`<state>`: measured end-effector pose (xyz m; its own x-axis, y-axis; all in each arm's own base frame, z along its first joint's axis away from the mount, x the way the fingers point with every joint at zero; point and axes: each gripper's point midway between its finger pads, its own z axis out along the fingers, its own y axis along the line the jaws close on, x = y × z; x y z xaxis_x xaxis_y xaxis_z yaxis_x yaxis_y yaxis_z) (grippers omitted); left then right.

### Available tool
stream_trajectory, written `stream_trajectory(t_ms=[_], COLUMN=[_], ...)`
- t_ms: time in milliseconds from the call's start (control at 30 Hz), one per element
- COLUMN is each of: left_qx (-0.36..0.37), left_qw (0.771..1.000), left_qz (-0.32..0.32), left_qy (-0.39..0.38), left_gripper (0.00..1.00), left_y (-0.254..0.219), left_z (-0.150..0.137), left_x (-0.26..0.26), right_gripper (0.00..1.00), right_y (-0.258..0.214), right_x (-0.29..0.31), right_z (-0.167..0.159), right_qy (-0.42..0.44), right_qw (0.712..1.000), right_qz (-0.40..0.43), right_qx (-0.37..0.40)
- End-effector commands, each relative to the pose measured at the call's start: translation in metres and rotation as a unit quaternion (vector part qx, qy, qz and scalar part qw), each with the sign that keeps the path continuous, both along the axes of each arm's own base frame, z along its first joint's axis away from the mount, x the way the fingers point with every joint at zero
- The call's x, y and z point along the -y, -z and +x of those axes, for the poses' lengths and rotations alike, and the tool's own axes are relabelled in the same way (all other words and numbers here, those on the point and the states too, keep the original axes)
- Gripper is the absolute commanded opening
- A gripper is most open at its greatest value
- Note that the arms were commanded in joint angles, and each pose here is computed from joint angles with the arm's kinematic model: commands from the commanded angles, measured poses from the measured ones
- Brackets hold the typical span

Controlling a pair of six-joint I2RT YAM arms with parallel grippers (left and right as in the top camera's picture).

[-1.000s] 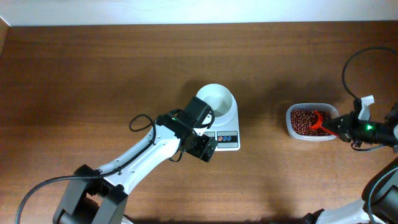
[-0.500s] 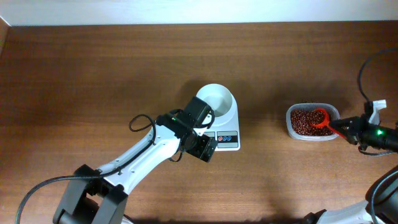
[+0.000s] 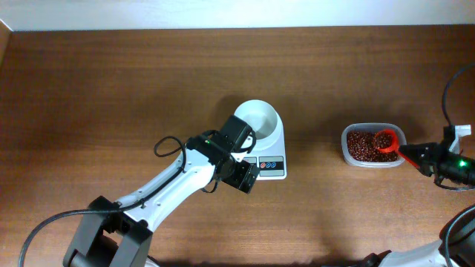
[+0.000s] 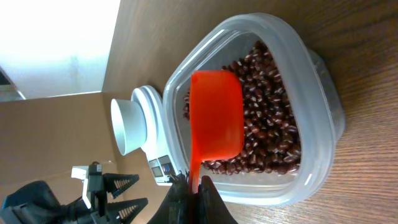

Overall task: Scoop item into bowl and weigh 50g on scale
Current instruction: 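Lift the filled orange scoop up out of the bean tub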

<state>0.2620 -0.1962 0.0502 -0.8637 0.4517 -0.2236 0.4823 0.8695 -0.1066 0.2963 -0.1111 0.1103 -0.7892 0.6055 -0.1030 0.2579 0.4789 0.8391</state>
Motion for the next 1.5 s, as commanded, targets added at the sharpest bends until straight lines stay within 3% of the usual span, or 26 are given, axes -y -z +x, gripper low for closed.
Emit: stream_trajectory(t_ms=[0,1467], left_qx=[0.004,0.004], left_qw=[1.0,1.0], left_qz=[-0.01,-0.01], left_qy=[0.01,0.01], left_gripper=[0.99,0.99], left_y=[-0.005,-0.005], left_z=[-0.003,-0.003], left_x=[0.003,0.003], right_gripper=[0.04,0.04], right_y=[-0.013,-0.098], right_x=[0.005,-0.017], right_z=[0.008,0.023], right_qy=[-0.002,0.029], right_qw=[0.999,0.969], right_qz=[0.0,0.156], right_qx=[0.034,0.191])
